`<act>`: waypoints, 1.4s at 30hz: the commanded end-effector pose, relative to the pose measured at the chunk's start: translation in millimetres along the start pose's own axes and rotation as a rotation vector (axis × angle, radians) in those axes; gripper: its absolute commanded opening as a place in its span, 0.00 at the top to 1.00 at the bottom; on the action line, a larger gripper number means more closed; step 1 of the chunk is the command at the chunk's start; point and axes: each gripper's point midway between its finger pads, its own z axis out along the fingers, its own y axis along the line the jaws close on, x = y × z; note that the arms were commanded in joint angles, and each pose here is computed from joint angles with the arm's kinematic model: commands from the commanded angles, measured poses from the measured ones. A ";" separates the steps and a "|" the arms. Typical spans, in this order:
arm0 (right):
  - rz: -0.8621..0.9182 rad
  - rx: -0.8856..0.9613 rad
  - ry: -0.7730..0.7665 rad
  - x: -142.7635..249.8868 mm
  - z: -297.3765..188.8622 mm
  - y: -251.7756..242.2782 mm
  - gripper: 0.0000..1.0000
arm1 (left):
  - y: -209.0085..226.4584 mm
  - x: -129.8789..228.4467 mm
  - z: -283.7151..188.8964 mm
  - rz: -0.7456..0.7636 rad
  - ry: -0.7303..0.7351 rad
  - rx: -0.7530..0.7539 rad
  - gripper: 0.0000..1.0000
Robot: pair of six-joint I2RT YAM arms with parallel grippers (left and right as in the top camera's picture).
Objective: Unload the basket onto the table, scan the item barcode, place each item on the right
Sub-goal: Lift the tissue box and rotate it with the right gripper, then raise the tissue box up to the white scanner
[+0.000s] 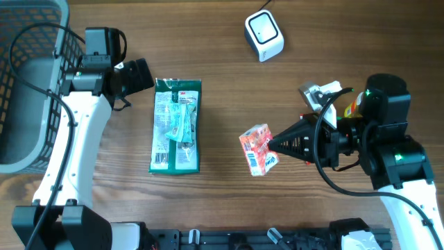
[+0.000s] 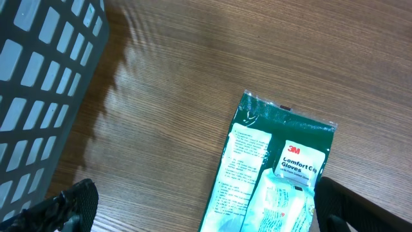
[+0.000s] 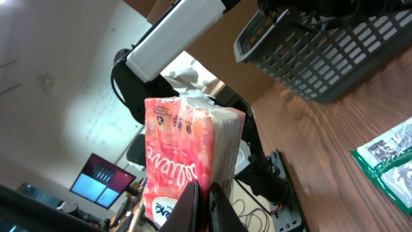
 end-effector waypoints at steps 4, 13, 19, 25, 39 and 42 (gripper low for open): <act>-0.027 -0.063 0.021 3.3 0.0 13.2 0.96 | 2.4 -3.0 -0.3 -0.014 -0.007 -0.006 0.00; -0.029 -0.063 0.021 3.2 0.0 13.1 0.96 | 2.4 -3.0 -0.3 -0.014 -0.007 -0.006 0.00; -0.031 -0.004 0.002 -0.1 0.4 3.1 0.96 | 2.4 -3.0 -0.3 -0.014 -0.007 -0.006 0.00; 0.074 0.344 -0.094 -8.8 -9.3 -58.1 0.96 | 2.4 -3.0 -0.3 -0.014 -0.007 -0.006 0.00; 0.240 1.016 -0.079 29.7 -39.0 -188.3 0.96 | 2.3 -3.1 -0.3 -0.014 -0.008 -0.006 0.00; 0.251 1.141 0.023 49.6 -32.4 -220.3 0.96 | 2.3 -3.1 -0.3 -0.014 -0.008 -0.006 0.00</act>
